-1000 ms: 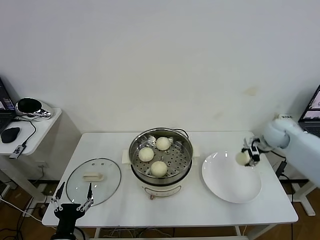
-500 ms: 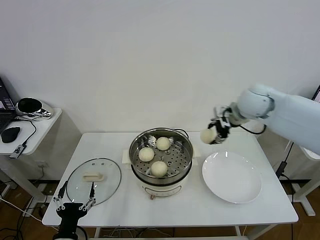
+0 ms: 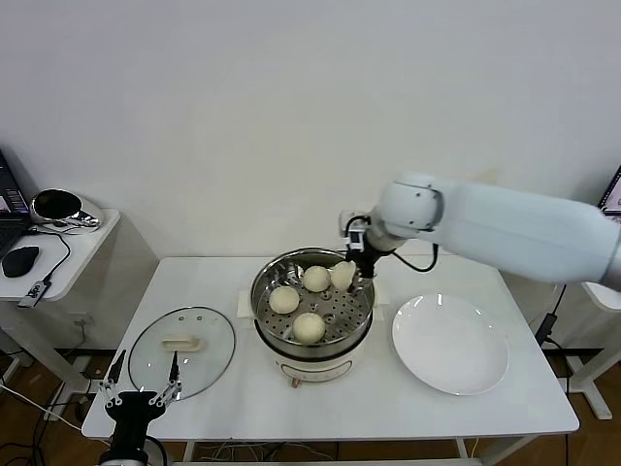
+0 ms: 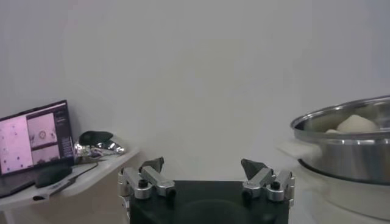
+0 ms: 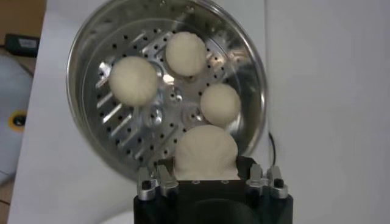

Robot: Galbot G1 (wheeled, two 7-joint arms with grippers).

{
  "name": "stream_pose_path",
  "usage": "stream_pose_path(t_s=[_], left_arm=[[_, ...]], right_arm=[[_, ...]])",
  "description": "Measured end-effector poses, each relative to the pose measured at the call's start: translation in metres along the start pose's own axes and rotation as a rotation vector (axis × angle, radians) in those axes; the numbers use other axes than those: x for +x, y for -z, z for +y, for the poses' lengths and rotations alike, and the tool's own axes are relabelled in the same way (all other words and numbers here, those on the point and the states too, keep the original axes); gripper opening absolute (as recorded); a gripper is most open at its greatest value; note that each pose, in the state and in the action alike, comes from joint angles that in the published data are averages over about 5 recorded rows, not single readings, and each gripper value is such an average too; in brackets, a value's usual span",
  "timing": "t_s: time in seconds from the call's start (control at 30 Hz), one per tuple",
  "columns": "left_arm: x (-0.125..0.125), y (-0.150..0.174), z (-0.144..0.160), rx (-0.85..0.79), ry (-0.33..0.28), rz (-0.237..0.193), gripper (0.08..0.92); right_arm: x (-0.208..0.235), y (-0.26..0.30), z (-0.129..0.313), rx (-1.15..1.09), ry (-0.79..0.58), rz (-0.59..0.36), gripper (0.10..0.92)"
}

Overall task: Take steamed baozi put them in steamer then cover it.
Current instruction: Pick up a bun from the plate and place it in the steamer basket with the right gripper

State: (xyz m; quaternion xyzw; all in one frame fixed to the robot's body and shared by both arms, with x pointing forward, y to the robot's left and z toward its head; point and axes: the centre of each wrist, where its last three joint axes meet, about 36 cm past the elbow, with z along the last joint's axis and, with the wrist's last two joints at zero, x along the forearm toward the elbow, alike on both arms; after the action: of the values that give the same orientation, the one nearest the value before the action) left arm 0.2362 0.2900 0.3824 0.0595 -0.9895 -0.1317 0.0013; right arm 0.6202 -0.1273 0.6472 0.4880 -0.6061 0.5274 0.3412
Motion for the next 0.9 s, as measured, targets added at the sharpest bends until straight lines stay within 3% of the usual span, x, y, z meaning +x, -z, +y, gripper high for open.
stream_pose_path(t_s=[0.7, 0.9], left_arm=[[0.0, -0.003, -0.001, 0.001, 0.003, 0.005, 0.823], [0.0, -0.003, -0.001, 0.001, 0.004, 0.005, 0.823]], right_arm=[[-0.07, 0.001, 0.008, -0.046, 0.048, 0.071, 0.636], [-0.071, -0.002, 0.007, -0.051, 0.041, 0.074, 0.752]])
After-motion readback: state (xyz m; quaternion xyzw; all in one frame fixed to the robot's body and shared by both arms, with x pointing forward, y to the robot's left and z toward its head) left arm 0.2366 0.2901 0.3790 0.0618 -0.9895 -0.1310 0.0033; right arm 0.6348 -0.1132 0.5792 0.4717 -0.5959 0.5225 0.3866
